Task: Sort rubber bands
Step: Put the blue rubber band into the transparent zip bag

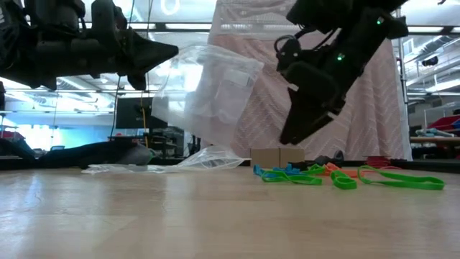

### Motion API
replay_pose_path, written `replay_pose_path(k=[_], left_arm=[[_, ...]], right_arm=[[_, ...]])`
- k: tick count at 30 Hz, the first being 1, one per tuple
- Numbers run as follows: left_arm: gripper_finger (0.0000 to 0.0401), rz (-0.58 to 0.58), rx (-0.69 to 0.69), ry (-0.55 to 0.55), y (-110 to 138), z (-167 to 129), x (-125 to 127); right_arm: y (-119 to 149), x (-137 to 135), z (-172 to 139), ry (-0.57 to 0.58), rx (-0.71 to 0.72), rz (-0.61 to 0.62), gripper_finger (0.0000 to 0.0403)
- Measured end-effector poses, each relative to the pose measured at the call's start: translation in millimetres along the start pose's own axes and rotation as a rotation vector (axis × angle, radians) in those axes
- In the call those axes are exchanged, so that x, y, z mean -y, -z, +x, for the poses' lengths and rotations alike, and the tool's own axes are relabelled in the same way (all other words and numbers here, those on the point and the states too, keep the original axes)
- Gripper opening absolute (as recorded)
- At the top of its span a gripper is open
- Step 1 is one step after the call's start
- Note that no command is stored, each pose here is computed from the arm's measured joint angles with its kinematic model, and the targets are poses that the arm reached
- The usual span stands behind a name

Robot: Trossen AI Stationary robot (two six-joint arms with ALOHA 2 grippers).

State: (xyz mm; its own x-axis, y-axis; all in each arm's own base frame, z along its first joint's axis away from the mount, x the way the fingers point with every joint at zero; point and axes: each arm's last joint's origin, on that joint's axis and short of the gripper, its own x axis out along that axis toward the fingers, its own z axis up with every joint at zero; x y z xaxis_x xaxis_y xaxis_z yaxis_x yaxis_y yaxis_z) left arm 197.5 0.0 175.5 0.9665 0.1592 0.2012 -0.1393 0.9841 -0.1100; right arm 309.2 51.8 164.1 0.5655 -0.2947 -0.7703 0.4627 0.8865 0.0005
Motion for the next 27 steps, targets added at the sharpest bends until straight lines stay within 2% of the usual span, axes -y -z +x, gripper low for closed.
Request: replay_pose_path(k=[13,16,19,21,25,27], left_arm=[[0.0000,0.020,-0.013,-0.003,1.3,0.0,-0.1],[0.0000,0.020,-0.014,-0.002,1.3,0.1,-0.1],[0.0000,0.019,-0.009,-0.002,0.8,0.2,-0.1],[0.0000,0.018,-0.006,-0.002,0.5,0.2,0.0],[0.0000,0.017,-0.001,-0.001,0.1,0.2,0.0],[0.0000,0.017,-0.001,-0.001,0.1,0.2,0.0]], right_arm=[[25.4,-7.4,32.5,0.052,-0.075,0.015,0.0266],[23.5,-8.7,34.5,0.055,-0.070,0.025,0.0247],[21.9,-9.0,33.0,0.049,-0.072,0.022,0.0200],[21.7,-7.6,32.6,0.055,-0.077,0.029,0.0155],[22.3,-5.7,31.6,0.070,-0.088,0.031,0.0040],[22.3,-5.6,31.6,0.070,-0.088,0.033,0.0013]])
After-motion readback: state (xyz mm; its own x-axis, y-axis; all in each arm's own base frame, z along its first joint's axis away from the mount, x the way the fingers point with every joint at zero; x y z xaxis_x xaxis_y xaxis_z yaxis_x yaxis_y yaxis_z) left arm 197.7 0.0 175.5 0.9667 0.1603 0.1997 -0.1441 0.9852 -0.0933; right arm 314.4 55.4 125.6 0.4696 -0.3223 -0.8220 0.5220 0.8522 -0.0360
